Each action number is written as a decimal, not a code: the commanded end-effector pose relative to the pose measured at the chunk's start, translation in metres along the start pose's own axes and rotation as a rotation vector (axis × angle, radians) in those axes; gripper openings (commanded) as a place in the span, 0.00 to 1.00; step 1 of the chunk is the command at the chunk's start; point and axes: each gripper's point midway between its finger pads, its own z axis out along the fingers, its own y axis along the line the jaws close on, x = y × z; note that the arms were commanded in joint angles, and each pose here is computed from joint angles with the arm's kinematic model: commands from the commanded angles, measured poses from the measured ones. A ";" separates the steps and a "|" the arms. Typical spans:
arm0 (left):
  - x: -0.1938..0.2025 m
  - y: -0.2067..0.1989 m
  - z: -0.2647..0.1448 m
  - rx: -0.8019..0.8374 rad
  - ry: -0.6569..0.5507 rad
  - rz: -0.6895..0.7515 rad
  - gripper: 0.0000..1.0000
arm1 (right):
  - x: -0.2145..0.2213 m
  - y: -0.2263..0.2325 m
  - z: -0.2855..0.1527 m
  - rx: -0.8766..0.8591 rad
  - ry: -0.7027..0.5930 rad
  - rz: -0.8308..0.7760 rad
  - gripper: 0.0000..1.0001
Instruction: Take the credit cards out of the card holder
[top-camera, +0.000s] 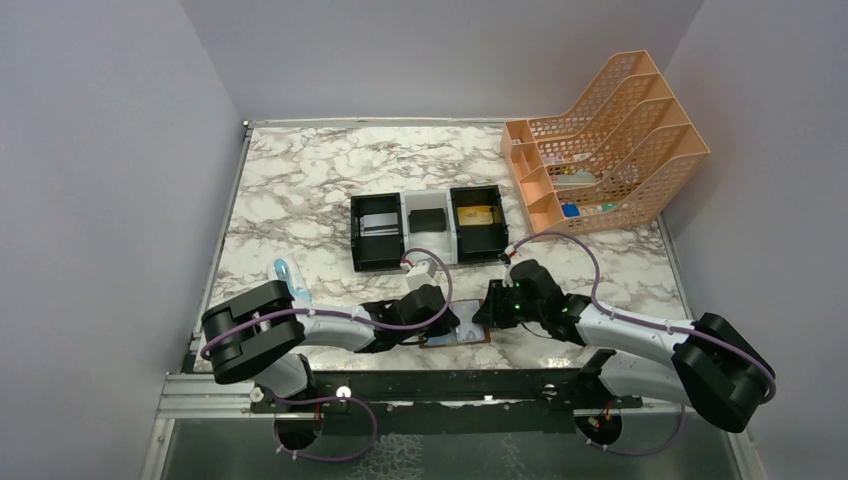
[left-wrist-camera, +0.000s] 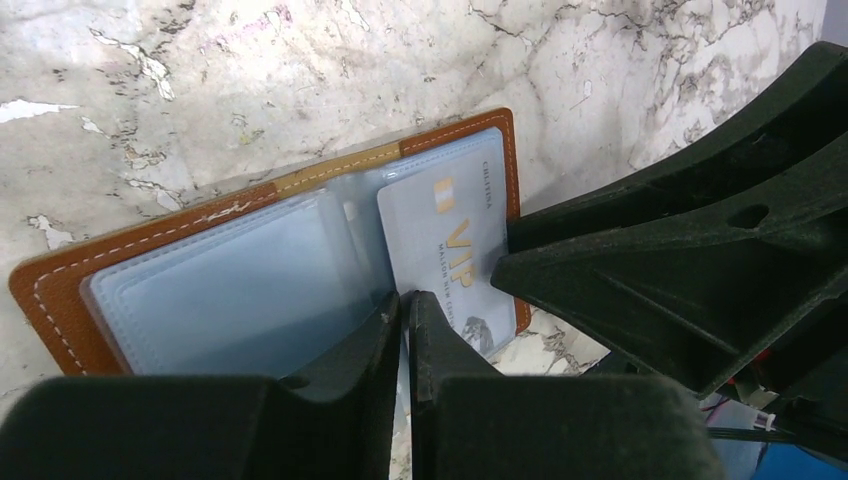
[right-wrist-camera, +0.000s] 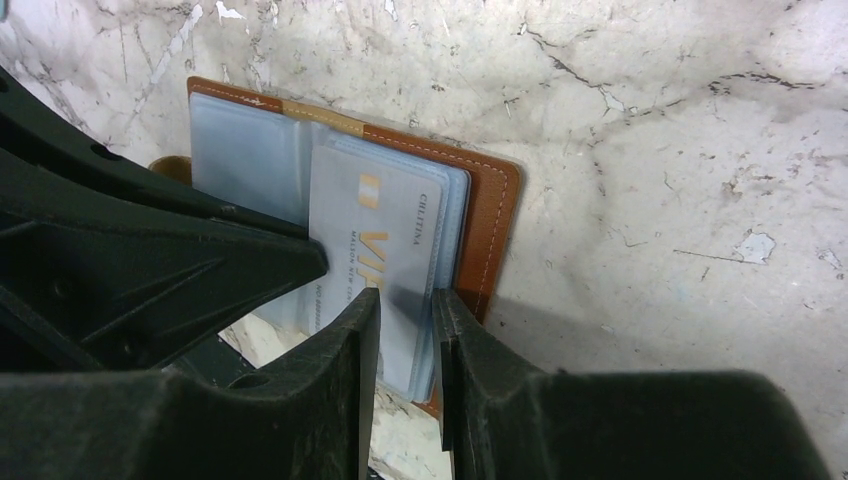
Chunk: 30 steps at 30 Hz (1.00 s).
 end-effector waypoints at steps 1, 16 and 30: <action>-0.005 -0.006 -0.002 0.035 -0.037 -0.041 0.05 | -0.006 0.004 0.001 -0.012 -0.010 -0.007 0.26; -0.010 0.002 -0.013 0.037 -0.069 -0.050 0.00 | -0.028 0.014 -0.011 0.001 -0.066 -0.066 0.26; -0.011 -0.005 -0.013 0.052 -0.065 -0.052 0.00 | -0.006 0.005 0.010 0.024 0.056 -0.033 0.25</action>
